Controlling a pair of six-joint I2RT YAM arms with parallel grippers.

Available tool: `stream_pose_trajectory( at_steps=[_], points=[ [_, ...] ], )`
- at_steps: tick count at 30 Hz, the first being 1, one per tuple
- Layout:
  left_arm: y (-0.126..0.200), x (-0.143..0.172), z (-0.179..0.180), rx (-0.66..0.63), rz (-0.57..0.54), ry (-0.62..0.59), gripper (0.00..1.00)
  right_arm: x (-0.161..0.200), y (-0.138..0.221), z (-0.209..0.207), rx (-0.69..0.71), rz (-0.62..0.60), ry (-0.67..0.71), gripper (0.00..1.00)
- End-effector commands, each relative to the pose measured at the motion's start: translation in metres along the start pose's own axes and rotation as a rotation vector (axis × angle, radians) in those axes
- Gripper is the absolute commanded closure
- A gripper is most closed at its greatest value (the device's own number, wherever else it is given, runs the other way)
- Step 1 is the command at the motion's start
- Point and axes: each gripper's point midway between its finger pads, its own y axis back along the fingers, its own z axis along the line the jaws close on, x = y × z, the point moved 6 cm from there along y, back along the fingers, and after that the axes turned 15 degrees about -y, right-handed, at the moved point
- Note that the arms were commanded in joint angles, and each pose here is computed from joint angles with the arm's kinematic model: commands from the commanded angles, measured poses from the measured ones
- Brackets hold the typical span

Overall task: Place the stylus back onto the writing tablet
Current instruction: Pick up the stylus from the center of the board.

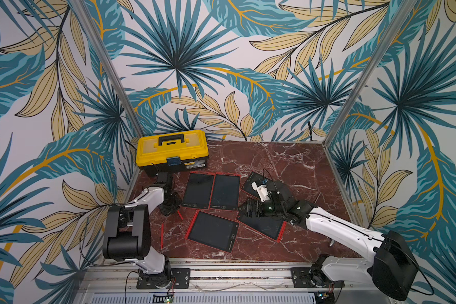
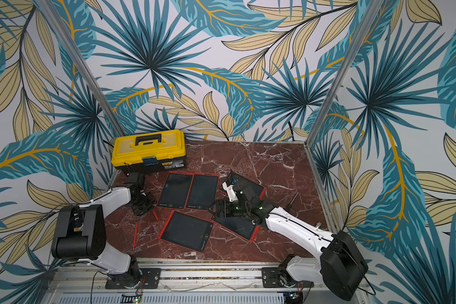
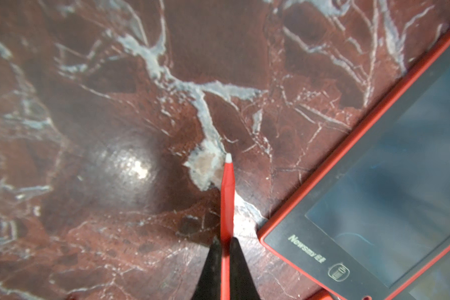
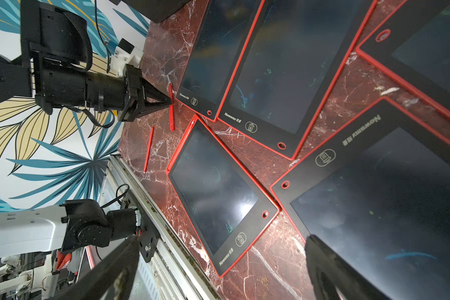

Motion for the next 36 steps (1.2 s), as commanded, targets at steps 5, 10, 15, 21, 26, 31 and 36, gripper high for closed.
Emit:
stream_pose_trajectory(
  at_steps=[5,10,15,21,26,31,36],
  points=[
    [-0.020,0.027,0.013,-0.100,0.139,-0.010,0.89,0.002,0.002,-0.002,0.010,-0.003,-0.004,0.01],
    [-0.020,0.025,0.011,-0.097,0.135,-0.013,0.95,0.002,0.002,-0.001,0.009,-0.003,-0.002,0.01],
    [-0.016,0.020,0.008,-0.078,0.120,-0.015,0.96,0.002,0.003,0.000,0.012,-0.001,0.000,0.01],
    [-0.019,0.020,0.007,-0.083,0.139,-0.020,0.90,0.001,0.004,0.002,0.009,-0.004,0.005,0.01],
    [-0.023,0.021,0.005,-0.096,0.151,-0.032,0.89,0.000,0.005,0.003,0.010,-0.005,0.006,0.01],
    [-0.023,0.021,0.004,-0.104,0.156,-0.041,0.95,0.000,0.005,0.003,0.009,-0.005,0.005,0.01],
    [-0.018,0.019,0.003,-0.096,0.138,-0.041,0.98,0.001,0.006,0.002,0.013,-0.009,0.004,0.01]
  ],
)
